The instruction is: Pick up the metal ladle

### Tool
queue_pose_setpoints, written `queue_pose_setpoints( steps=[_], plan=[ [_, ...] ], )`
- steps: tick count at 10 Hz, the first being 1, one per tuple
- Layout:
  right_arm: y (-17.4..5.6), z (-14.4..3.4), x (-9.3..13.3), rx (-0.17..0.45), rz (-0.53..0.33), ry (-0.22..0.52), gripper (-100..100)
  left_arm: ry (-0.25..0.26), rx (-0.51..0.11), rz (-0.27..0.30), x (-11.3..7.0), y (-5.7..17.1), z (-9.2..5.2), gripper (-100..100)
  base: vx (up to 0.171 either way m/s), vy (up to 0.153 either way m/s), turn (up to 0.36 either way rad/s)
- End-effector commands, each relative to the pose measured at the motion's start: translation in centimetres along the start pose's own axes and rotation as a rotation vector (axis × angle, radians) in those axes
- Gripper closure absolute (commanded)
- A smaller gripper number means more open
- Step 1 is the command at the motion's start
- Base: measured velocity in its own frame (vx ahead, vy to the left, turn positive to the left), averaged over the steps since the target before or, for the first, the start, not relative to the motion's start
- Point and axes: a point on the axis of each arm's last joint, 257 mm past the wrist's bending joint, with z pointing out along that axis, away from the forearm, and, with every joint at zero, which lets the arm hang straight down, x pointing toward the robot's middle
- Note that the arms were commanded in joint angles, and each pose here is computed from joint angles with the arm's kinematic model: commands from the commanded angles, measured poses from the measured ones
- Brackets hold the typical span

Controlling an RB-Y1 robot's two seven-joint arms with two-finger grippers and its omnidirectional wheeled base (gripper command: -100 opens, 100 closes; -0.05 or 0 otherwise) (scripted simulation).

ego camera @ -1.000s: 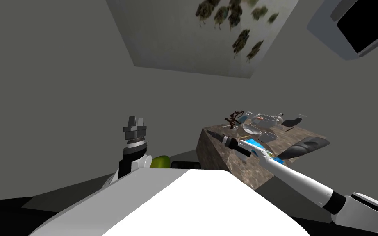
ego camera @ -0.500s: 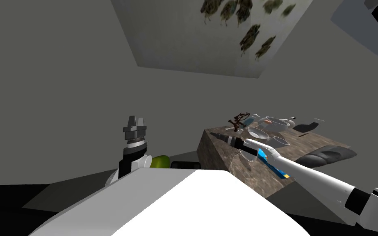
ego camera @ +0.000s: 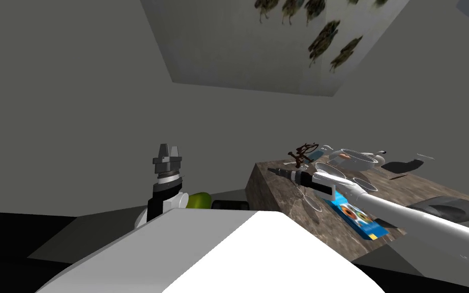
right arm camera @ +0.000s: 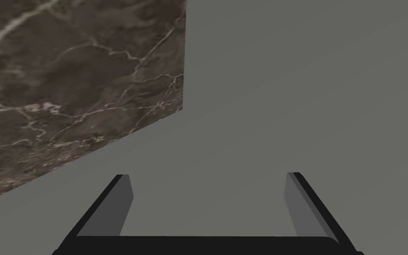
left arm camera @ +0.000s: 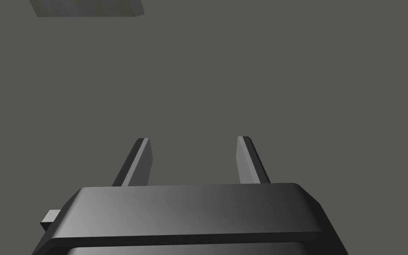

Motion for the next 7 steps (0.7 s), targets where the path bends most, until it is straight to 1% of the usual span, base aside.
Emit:
queue_pose_setpoints(
  steps=[1, 2, 4, 5, 7],
  plan=[
    [-2.8, -2.1, 1.1, 0.065, -0.023, 0.053, -100, 0.000, 0.000, 0.000, 0.0, 0.0, 0.0, 0, 0.035, -0.023, 0.103],
    [-3.1, -2.4, 0.9, 0.072, -0.029, 0.056, -100, 0.000, 0.000, 0.000, 0.0, 0.0, 0.0, 0, 0.031, -0.018, 0.056],
    [-6.9, -5.9, 2.6, 0.172, -0.053, 0.141, -100, 0.000, 0.000, 0.000, 0.0, 0.0, 0.0, 0, 0.039, -0.015, 0.116],
    [-7.3, -6.5, 2.2, 0.185, -0.063, 0.145, -100, 0.000, 0.000, 0.000, 0.0, 0.0, 0.0, 0, 0.036, -0.017, 0.038],
    [-10.6, -10.7, 3.5, 0.283, -0.085, 0.227, -100, 0.000, 0.000, 0.000, 0.0, 0.0, 0.0, 0, 0.030, -0.009, 0.057]
  ],
)
